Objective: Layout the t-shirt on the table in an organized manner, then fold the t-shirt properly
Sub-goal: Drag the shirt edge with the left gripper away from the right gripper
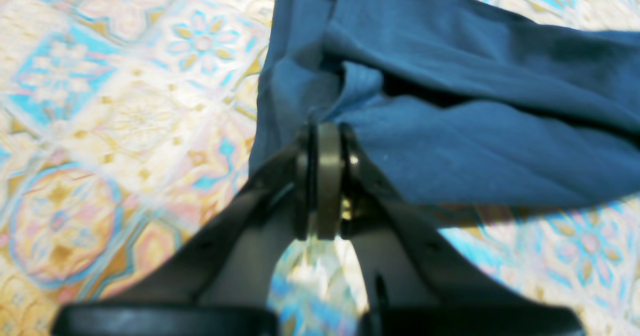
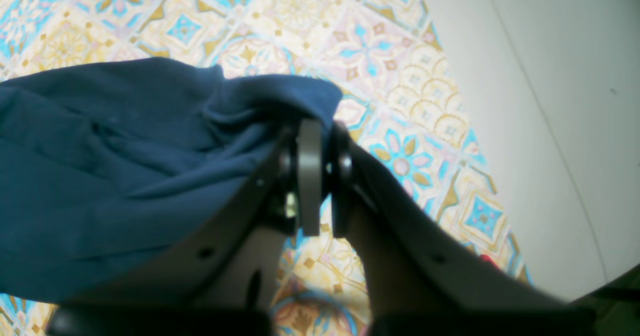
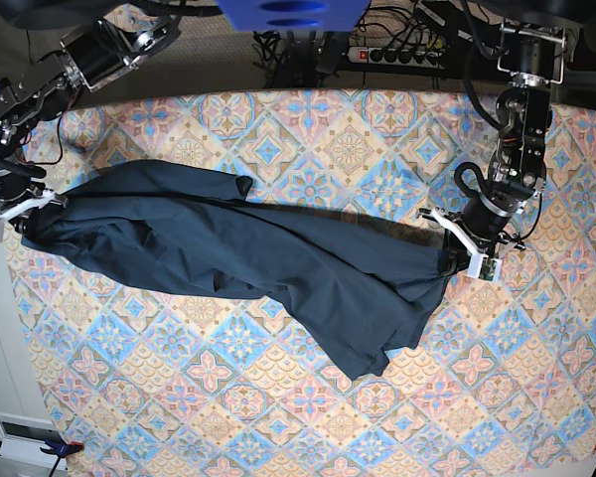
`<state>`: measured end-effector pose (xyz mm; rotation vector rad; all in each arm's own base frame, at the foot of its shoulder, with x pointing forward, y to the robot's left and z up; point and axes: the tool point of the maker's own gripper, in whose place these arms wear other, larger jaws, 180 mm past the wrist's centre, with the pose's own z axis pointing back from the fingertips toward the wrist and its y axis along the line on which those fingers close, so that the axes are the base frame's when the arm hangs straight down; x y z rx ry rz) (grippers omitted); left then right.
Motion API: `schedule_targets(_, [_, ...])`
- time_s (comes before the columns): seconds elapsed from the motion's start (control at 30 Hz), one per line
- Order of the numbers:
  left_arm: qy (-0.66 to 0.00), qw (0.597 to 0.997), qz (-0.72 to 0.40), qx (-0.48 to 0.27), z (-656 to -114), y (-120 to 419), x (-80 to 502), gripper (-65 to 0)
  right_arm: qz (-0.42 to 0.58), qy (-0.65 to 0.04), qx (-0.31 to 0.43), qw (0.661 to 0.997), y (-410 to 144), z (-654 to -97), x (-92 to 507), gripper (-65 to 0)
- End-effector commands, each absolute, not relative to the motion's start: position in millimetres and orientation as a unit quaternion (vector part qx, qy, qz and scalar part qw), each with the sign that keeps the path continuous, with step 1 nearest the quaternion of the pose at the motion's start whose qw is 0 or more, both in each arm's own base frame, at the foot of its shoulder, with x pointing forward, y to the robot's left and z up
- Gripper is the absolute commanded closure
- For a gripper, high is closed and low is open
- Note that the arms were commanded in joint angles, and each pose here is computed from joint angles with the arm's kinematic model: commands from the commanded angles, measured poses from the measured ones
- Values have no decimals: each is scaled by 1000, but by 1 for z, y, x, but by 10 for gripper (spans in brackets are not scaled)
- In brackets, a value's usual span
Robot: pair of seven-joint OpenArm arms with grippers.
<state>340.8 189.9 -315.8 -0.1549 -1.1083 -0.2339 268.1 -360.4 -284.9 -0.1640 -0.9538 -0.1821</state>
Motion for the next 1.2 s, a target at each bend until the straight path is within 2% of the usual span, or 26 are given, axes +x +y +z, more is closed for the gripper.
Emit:
schedule_targets(0.0, [-559, 818, -115, -64, -288, 197, 341, 0, -79, -488, -87, 865, -365, -265, 276, -2])
schedule_targets(0.2, [-602, 792, -87, -55, -236, 219, 302, 0, -79, -488, -87, 865, -365, -265, 276, -2])
schedule_targets(0.4, [-604, 794, -17, -67, -212, 266, 268, 0, -79, -488, -87, 865, -365, -265, 276, -2])
schedule_targets(0.63, [-576, 813, 27, -79, -209, 297, 235, 0, -79, -487, -88, 865, -365, -265, 276, -2])
schedule_targets(0.83, [-554, 826, -1, -102, -214, 291, 213, 0, -79, -487, -88, 865, -365, -265, 276, -2])
schedule_targets(1.03, [-542, 836, -9, -91, -220, 298, 213, 0, -79, -487, -89, 865, -366, -265, 277, -2])
schedule_targets(1.17, [-563, 823, -23, -72, -212, 302, 245, -84, -79, -487, -89, 865, -366, -265, 277, -2])
